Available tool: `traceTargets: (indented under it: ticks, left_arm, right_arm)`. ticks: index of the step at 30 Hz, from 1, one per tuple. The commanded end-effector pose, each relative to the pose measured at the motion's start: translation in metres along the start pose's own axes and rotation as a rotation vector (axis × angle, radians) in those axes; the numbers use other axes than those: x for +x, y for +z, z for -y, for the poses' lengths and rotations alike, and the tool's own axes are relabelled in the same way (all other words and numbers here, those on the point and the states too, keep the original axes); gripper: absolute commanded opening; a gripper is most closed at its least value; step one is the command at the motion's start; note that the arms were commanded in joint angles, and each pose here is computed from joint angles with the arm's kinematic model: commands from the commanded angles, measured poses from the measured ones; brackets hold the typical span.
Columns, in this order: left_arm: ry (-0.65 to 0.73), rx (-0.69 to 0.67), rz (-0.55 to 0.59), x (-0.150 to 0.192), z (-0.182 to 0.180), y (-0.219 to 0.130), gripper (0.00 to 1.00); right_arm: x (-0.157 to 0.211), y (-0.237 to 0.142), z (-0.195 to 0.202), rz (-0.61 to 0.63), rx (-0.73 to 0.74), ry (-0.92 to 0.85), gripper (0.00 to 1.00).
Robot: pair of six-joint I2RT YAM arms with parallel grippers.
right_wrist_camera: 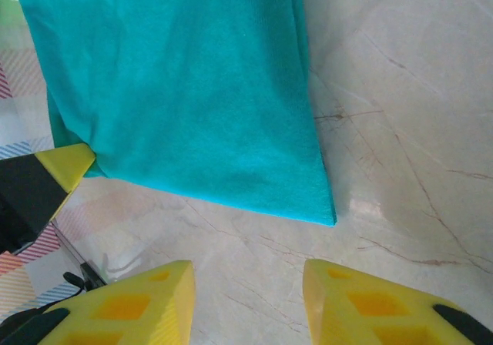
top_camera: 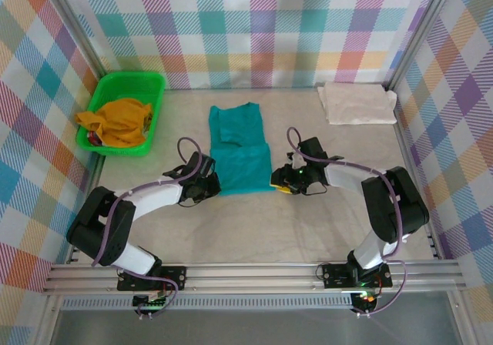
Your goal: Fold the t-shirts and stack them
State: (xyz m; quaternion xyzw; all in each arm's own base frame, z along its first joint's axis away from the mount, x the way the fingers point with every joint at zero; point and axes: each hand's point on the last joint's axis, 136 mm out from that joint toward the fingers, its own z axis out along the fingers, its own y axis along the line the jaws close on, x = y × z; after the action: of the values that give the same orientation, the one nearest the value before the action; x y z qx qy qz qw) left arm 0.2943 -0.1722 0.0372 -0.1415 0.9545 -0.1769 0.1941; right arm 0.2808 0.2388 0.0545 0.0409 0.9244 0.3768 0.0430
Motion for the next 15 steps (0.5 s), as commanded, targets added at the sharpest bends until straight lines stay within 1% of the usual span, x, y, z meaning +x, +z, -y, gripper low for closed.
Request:
traceTargets:
  ticks: [1,9,15]
  left_arm:
    - [0.002,-0.015,0.012,-0.003,-0.003,-0.006,0.00]
    - [0.003,-0.015,0.004,-0.002,-0.003,-0.004,0.00]
    - [0.004,-0.023,0.007,-0.001,-0.005,-0.004,0.00]
  right_arm:
    - [0.001,0.005,0.003,-0.010,0.027,0.020,0.44]
    - [0.000,0.018,0.002,-0.035,0.035,0.032,0.45]
    - [-0.002,0.026,-0.005,-0.046,0.023,0.022,0.42]
